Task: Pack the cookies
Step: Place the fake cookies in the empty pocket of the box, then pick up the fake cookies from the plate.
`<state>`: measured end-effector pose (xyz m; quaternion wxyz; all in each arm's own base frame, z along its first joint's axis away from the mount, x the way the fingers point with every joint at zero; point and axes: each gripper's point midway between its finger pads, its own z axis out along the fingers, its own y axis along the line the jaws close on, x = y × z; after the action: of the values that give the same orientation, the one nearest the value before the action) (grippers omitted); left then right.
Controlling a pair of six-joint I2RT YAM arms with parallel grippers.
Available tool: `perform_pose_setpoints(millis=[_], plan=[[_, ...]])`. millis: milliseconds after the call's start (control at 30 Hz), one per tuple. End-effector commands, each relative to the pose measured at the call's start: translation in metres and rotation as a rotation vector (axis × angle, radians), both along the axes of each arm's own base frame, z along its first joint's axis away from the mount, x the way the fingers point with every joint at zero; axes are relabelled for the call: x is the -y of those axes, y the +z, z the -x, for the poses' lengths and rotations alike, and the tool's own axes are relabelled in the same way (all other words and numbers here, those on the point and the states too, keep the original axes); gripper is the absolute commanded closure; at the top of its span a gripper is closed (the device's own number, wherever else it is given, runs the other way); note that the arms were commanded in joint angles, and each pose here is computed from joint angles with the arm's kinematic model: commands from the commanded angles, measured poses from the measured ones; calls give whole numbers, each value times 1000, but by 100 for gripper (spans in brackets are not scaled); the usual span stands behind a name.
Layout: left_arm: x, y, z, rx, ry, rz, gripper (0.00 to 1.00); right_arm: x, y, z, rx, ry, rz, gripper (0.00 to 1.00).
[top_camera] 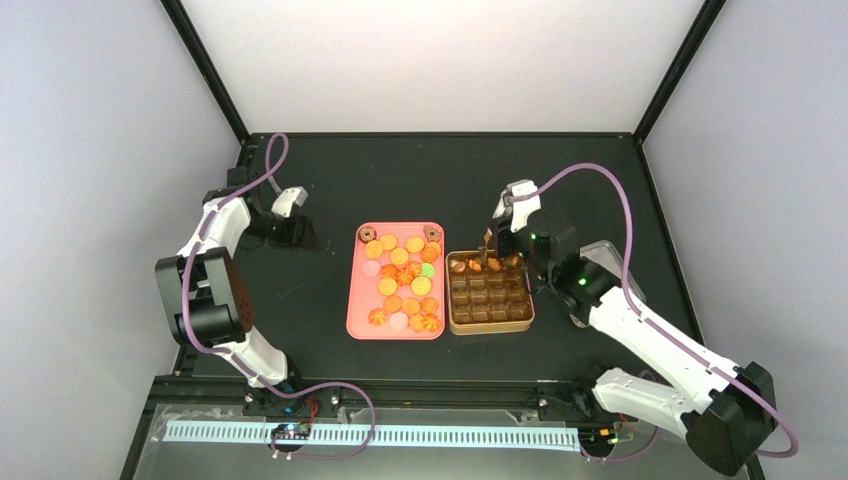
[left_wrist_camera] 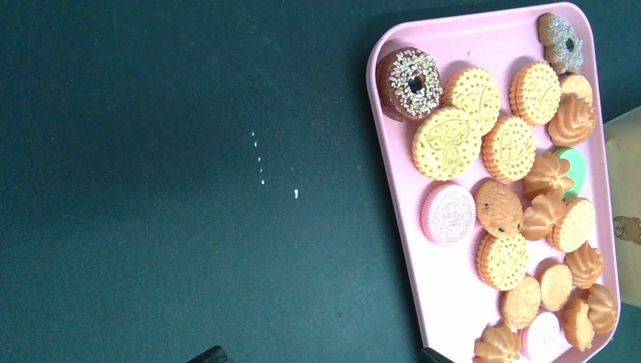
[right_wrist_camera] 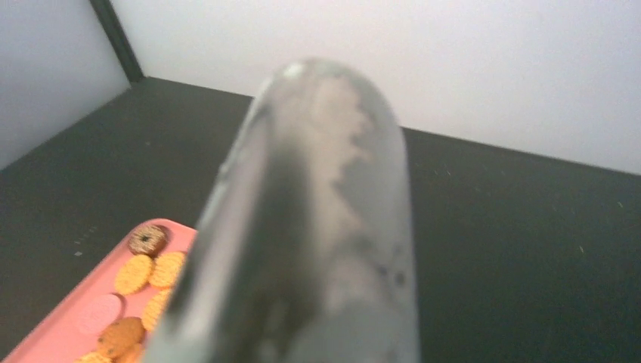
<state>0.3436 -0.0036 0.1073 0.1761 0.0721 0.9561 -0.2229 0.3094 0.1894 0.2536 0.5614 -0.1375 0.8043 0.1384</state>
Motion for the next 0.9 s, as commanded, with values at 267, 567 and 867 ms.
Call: perform_pose_setpoints(millis=[267, 567, 867], plan=[[-3, 6, -6, 11, 6, 4, 34, -151, 66, 53, 112, 399, -61, 67], [-4, 10, -6, 16, 5, 0, 34, -274, 11, 110, 26, 707, 21, 67], [-7, 14, -7, 22, 5, -9, 34, -309, -35, 115, -9, 773, 122, 66]])
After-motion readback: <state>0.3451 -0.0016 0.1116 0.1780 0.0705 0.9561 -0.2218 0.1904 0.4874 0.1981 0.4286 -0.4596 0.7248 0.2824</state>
